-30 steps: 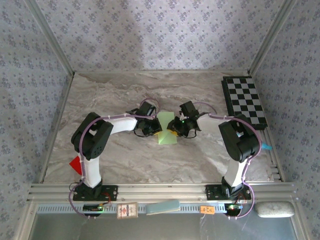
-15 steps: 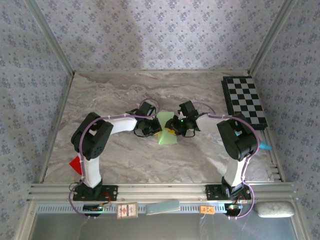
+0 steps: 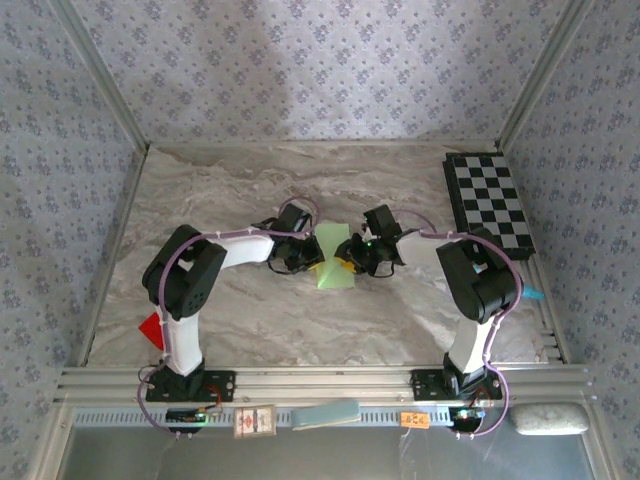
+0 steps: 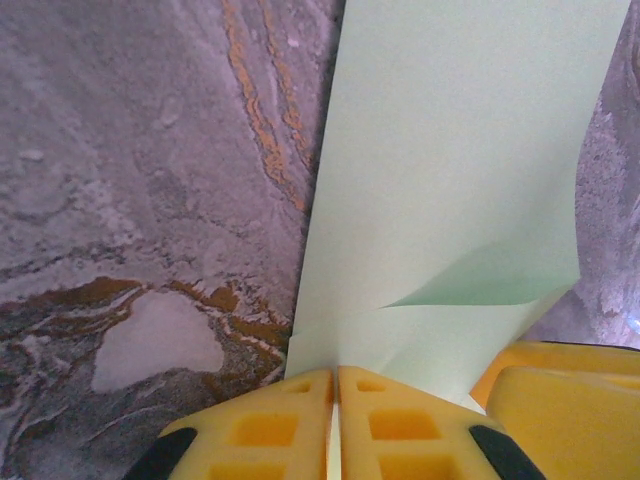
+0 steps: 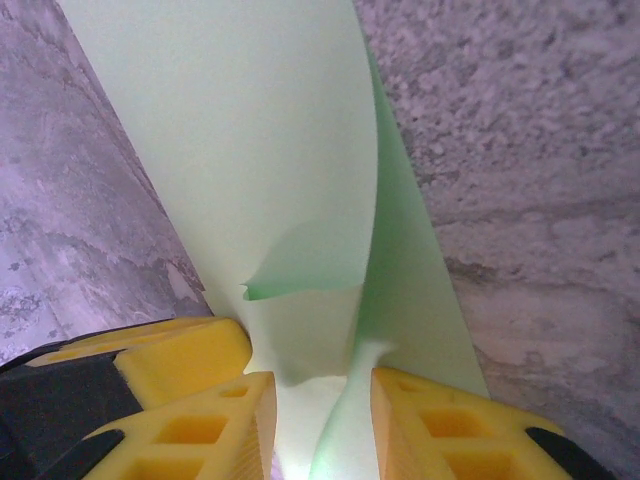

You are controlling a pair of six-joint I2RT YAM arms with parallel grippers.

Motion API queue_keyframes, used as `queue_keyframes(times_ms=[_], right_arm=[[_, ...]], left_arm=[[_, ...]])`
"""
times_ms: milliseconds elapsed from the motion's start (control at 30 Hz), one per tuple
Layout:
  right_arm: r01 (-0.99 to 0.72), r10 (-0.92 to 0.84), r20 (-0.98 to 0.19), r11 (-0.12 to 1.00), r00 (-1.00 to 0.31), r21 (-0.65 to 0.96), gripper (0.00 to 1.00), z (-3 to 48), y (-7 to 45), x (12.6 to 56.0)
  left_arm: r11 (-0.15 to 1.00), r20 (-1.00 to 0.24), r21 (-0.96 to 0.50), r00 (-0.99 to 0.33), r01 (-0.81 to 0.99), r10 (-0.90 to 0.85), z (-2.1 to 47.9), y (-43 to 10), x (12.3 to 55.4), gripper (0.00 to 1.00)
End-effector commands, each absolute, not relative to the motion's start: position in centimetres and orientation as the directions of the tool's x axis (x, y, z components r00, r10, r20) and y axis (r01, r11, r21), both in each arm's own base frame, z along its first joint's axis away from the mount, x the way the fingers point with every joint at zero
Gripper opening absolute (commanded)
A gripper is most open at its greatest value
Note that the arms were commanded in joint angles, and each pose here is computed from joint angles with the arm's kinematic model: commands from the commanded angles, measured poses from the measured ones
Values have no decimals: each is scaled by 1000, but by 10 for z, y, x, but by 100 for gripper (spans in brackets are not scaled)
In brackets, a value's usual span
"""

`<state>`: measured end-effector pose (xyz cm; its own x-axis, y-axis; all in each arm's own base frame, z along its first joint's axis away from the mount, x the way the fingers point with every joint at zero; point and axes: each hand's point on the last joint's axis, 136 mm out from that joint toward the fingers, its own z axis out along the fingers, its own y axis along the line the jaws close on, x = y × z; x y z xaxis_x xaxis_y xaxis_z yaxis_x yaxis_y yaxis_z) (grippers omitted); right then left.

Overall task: Fold a paper plane with a square sheet of paper (pick it up from the middle)
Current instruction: Pick up the paper from the center of the table.

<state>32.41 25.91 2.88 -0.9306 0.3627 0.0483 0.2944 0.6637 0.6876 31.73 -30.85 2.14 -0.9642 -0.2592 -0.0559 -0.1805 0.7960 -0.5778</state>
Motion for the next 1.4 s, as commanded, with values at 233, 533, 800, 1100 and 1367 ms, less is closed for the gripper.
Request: queue_keyframes(times_ms=[233, 533, 800, 1100, 1367], right_arm=[[297, 352, 73, 640, -933, 709, 31, 30, 266, 324], [285, 321, 94, 627, -943, 725, 30, 28, 274, 322], [279, 311, 98, 614, -945, 738, 30, 26, 280, 324], [287, 308, 95, 673, -947, 681, 32, 18, 273, 321], [264, 308, 56, 692, -950, 672, 23, 31, 267, 322]], left_arm=[[823, -2, -516, -960, -238, -279, -2, -293, 304, 11], [821, 2, -517, -959, -243, -282, -3, -293, 304, 10], [819, 5, -519, -960, -243, -281, -2, -293, 304, 11], [820, 14, -515, -960, -247, -280, -4, -292, 302, 11], [825, 17, -504, -958, -256, -287, -5, -288, 301, 11]])
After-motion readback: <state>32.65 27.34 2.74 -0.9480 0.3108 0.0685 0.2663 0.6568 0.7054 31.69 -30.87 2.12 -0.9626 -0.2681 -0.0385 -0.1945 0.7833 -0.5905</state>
